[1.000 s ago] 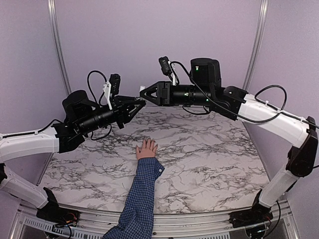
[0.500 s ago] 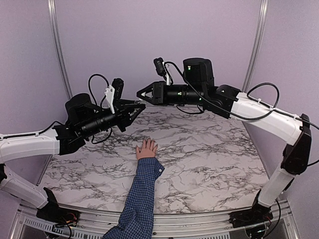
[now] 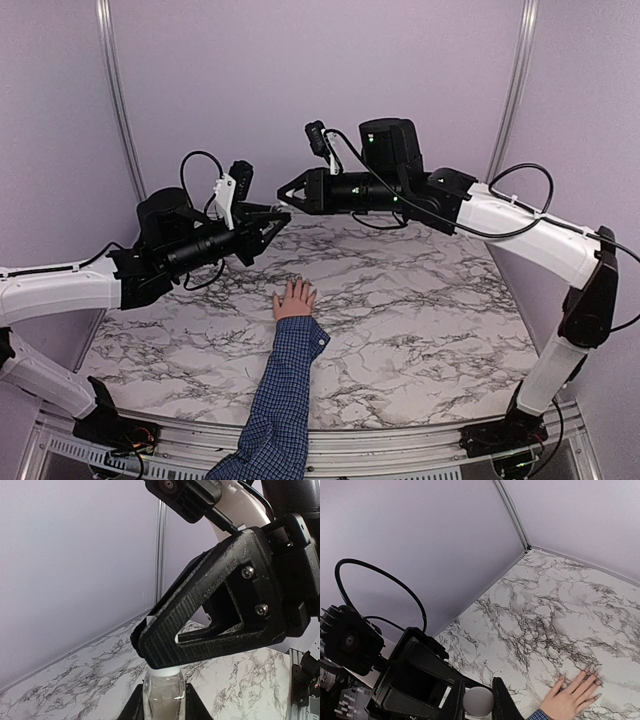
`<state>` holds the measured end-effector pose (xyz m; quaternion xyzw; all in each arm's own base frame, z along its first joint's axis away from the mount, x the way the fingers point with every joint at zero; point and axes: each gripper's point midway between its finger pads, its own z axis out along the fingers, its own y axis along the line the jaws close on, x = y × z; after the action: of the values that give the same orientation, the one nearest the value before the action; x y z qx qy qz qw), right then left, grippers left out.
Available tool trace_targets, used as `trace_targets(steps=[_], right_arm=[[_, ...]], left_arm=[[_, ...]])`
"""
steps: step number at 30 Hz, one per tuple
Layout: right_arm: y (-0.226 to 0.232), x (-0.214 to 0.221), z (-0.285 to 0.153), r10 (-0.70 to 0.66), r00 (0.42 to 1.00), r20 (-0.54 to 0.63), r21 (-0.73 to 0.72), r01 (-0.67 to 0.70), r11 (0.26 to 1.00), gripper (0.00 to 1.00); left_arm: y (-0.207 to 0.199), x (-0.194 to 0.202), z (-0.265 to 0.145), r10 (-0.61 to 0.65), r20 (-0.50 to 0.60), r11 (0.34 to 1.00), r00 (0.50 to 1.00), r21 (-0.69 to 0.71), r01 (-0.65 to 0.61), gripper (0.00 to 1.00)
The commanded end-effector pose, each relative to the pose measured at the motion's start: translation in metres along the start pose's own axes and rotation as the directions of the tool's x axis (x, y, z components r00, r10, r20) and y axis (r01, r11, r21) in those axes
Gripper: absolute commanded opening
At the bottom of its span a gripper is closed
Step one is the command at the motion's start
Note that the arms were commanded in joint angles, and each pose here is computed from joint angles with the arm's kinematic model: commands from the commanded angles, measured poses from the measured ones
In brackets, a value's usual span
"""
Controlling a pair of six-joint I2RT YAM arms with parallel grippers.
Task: Paint the nails
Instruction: Unscrew the nail polish bottle cap from the nail polish bottle.
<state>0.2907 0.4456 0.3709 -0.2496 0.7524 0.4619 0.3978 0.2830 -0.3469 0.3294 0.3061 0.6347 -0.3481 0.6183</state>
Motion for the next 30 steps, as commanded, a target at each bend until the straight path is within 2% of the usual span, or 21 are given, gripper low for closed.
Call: trace_targets(steps=[1,11,16,18,22,24,26,30], right_arm=[[0.022,-0.016,-0.002,-0.051,0.999,0.014,-0.045,0.052,0.998,0.0],[0.02,-0.013,0.002,-0.096,0.995,-0.022,-0.007,0.096,0.995,0.0],[0.023,-0.013,0.003,-0.111,0.993,-0.029,-0.007,0.111,0.994,0.0],[0.027,-0.013,0.002,-0.121,0.992,-0.029,-0.026,0.121,0.992,0.0],[0.034,-0.016,-0.006,-0.129,0.992,-0.004,-0.056,0.129,0.99,0.34],[0.034,-0.02,-0.011,-0.121,0.992,0.022,-0.046,0.122,0.991,0.45],[0.033,-0.024,-0.015,-0.107,0.993,0.045,-0.035,0.109,0.993,0.48],[0.029,-0.029,-0.017,-0.06,0.996,0.072,-0.011,0.061,0.998,0.46]], left_arm=[[-0.003,0.003,0.009,0.021,-0.037,1.0,0.999,0.014,-0.021,0.22],[-0.001,0.013,0.017,0.015,-0.085,1.0,0.996,0.009,-0.014,0.24],[-0.001,0.016,0.02,0.012,-0.097,1.0,0.995,0.006,-0.011,0.12],[-0.001,0.014,0.02,0.01,-0.095,1.0,0.995,0.006,-0.009,0.0],[-0.002,0.005,0.016,-0.004,-0.059,1.0,0.998,0.009,0.005,0.0],[-0.002,-0.004,0.011,-0.003,-0.022,1.0,1.0,0.007,0.003,0.0],[0.0,-0.011,0.008,-0.003,0.008,1.0,1.0,-0.006,0.003,0.0],[0.003,-0.015,0.005,-0.002,0.032,1.0,0.999,-0.03,0.003,0.0]])
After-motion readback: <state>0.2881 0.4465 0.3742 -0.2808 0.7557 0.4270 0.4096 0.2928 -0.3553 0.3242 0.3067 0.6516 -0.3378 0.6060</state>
